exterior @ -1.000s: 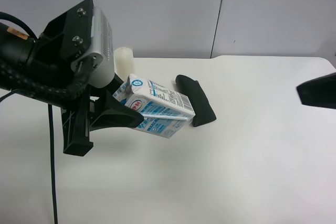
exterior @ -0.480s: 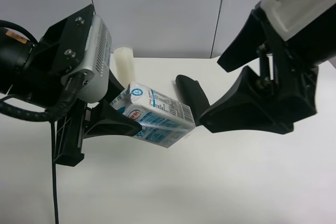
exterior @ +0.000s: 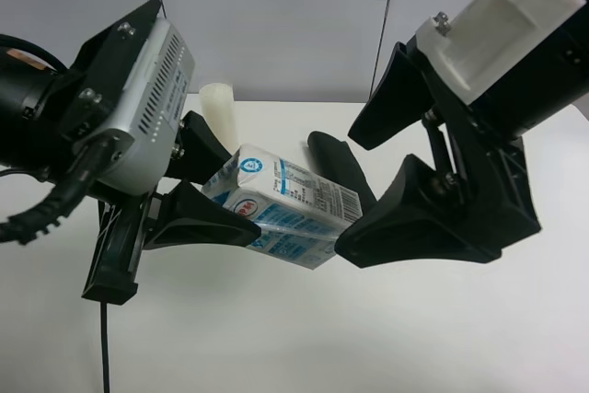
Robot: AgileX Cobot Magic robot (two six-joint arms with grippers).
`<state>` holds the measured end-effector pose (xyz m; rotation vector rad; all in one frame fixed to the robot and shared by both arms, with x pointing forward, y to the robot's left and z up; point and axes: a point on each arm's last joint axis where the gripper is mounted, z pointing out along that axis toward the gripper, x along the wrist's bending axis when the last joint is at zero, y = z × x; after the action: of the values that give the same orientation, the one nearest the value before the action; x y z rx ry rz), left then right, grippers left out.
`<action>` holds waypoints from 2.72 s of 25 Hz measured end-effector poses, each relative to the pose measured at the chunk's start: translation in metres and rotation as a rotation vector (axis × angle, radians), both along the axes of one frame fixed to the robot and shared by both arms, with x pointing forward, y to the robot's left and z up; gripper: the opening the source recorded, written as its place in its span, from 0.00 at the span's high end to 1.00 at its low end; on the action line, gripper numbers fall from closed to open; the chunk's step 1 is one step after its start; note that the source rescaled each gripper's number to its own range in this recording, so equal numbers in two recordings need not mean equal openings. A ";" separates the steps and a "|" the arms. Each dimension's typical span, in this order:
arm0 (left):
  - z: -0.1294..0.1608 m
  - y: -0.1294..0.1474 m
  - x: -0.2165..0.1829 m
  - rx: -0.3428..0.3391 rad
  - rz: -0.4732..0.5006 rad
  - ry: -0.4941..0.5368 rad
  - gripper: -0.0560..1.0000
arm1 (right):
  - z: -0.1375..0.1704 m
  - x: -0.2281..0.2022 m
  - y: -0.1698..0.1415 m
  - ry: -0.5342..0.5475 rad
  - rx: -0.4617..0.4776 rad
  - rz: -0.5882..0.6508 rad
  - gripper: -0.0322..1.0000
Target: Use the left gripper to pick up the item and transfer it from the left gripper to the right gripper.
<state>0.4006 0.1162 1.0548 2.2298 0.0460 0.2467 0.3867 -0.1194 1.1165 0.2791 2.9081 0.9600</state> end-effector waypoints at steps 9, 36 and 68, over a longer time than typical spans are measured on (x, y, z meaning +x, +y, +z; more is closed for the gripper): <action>0.002 -0.002 -0.003 -0.019 -0.049 -0.015 0.95 | -0.012 0.010 0.007 -0.009 -0.045 0.033 0.00; 0.005 -0.005 -0.005 -0.068 -0.076 -0.018 0.95 | -0.030 0.021 0.020 -0.008 -0.068 0.117 0.00; 0.007 -0.006 -0.001 -0.098 -0.037 -0.030 0.95 | -0.028 0.019 0.022 0.009 -0.040 0.133 0.90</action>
<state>0.3997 0.1100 1.0619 2.1267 0.0004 0.2522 0.4052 -0.0973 1.0882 0.0881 2.9821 0.9183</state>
